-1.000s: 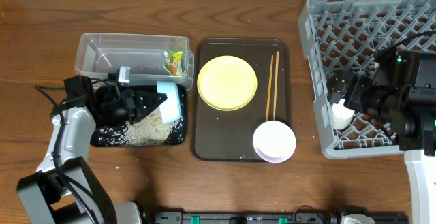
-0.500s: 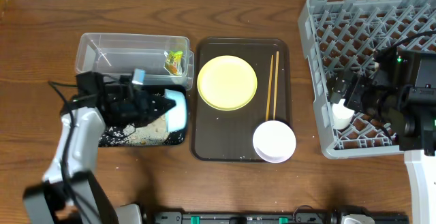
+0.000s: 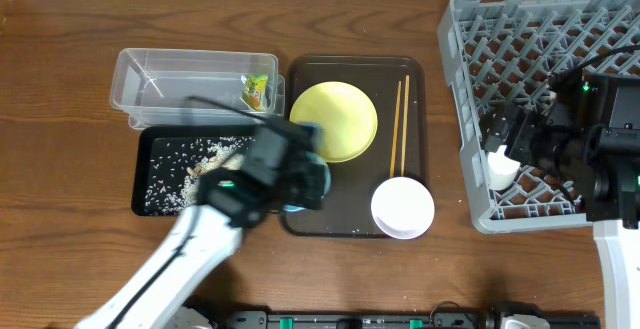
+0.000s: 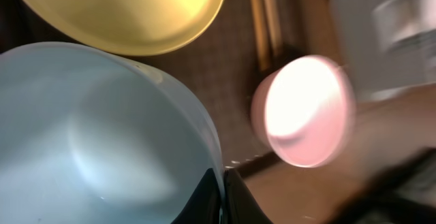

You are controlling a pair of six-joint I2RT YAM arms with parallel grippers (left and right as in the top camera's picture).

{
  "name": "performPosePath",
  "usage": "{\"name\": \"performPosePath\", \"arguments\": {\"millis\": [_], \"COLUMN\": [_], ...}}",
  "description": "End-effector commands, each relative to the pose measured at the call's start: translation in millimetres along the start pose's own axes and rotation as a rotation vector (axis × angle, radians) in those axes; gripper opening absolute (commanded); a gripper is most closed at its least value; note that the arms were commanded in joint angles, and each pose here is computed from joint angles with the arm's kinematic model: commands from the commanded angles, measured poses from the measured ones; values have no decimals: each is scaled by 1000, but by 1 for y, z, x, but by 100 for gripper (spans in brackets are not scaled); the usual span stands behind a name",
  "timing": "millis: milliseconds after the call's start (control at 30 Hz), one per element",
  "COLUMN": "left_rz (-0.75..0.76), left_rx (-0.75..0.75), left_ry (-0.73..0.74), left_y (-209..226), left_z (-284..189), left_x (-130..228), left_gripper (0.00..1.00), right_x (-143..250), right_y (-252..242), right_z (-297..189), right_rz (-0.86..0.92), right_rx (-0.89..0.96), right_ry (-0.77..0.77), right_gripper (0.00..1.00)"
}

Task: Sort waste into correct bins and load items into the dishwasher rack
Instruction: 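Set the empty blue bowl back on the brown tray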

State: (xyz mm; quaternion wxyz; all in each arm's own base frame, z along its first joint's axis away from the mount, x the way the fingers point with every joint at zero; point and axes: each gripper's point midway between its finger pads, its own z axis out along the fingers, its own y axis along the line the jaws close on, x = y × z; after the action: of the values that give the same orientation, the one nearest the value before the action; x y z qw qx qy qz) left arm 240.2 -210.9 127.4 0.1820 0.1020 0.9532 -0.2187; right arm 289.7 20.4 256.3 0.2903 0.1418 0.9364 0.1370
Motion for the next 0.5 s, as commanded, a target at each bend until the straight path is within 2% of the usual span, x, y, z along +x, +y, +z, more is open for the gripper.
{"name": "performPosePath", "arguments": {"millis": [0,167,333,367,400,467], "left_rz": [31,61,50,50,50,50], "left_rx": [-246,-260,-259,-253,-247,-228], "left_ry": [-65,-17,-20,-29,-38,-68], "left_y": [23,16,16,14,12,6], "left_z": [21,54,55,53,51,44], "left_x": [-8,1,0,-3,-5,-12], "left_gripper": [6,8,17,27,43,64], "right_x": [-2,-2,-2,-2,-2,-2], "right_y": [1,1,1,1,1,1], "right_z": [-1,-1,-1,-1,-1,-1], "right_rz": [-24,-24,-24,-24,-24,-24], "right_rx": [1,1,1,1,1,1], "right_ry": [-6,-6,-6,-6,-6,-6], "right_gripper": [99,99,99,99,99,99]}}
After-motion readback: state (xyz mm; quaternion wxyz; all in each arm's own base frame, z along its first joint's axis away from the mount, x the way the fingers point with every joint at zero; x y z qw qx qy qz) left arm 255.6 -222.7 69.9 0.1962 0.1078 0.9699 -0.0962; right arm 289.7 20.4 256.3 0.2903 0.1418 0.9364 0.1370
